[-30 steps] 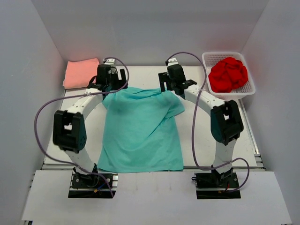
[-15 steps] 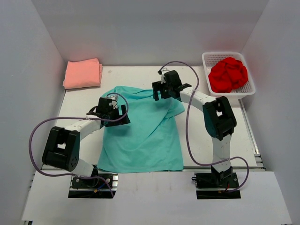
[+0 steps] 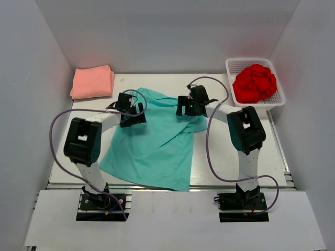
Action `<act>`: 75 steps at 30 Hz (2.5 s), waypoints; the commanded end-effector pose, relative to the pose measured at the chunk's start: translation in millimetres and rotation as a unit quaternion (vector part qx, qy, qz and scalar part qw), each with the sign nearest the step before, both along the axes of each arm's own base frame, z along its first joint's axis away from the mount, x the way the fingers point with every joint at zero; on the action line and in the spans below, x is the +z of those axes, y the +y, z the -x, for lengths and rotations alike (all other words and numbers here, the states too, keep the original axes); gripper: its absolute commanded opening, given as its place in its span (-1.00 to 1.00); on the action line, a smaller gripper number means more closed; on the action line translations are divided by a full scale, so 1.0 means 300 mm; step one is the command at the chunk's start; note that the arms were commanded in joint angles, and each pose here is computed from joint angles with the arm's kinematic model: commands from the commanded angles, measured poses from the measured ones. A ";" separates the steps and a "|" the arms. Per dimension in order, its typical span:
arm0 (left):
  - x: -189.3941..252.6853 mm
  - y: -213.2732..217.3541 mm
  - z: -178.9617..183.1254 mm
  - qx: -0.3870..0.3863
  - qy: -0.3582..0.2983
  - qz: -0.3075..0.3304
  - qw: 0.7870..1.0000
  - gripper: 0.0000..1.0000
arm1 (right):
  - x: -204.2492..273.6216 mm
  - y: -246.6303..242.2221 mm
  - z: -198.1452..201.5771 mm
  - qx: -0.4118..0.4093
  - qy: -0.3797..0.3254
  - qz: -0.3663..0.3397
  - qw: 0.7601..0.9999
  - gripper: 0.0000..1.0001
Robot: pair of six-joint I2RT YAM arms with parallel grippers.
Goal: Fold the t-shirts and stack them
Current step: Flatten out the tshirt
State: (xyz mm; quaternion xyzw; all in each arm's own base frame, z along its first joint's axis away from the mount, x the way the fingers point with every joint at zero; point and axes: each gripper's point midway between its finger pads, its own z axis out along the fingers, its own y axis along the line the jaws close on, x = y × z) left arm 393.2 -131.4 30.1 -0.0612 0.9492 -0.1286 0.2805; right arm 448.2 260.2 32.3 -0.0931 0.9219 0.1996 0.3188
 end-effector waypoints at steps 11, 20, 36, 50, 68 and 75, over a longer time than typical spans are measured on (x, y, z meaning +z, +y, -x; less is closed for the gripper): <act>0.070 -0.406 -0.695 -0.189 -0.131 0.096 0.968 1.00 | -0.034 -0.256 0.502 -0.141 0.101 -0.053 0.983 0.75; 0.222 -0.604 -0.708 -0.276 -0.222 0.112 0.928 1.00 | 0.120 -0.253 0.464 -0.103 0.002 -0.073 0.992 0.75; 0.359 0.073 0.103 0.056 -0.101 -0.052 0.992 1.00 | 0.141 -0.267 0.370 -0.086 -0.015 -0.015 0.996 0.78; 0.067 0.236 0.570 0.213 0.011 -0.011 0.977 0.44 | 0.148 -0.196 0.400 -0.043 -0.008 -0.069 0.997 0.70; -0.062 0.224 0.582 0.209 0.041 -0.004 0.977 -0.20 | 0.146 -0.180 0.417 -0.032 -0.001 -0.077 0.997 0.64; -0.023 0.233 0.587 0.214 0.052 -0.010 0.975 -0.83 | 0.136 -0.182 0.413 -0.033 0.002 -0.073 0.997 0.64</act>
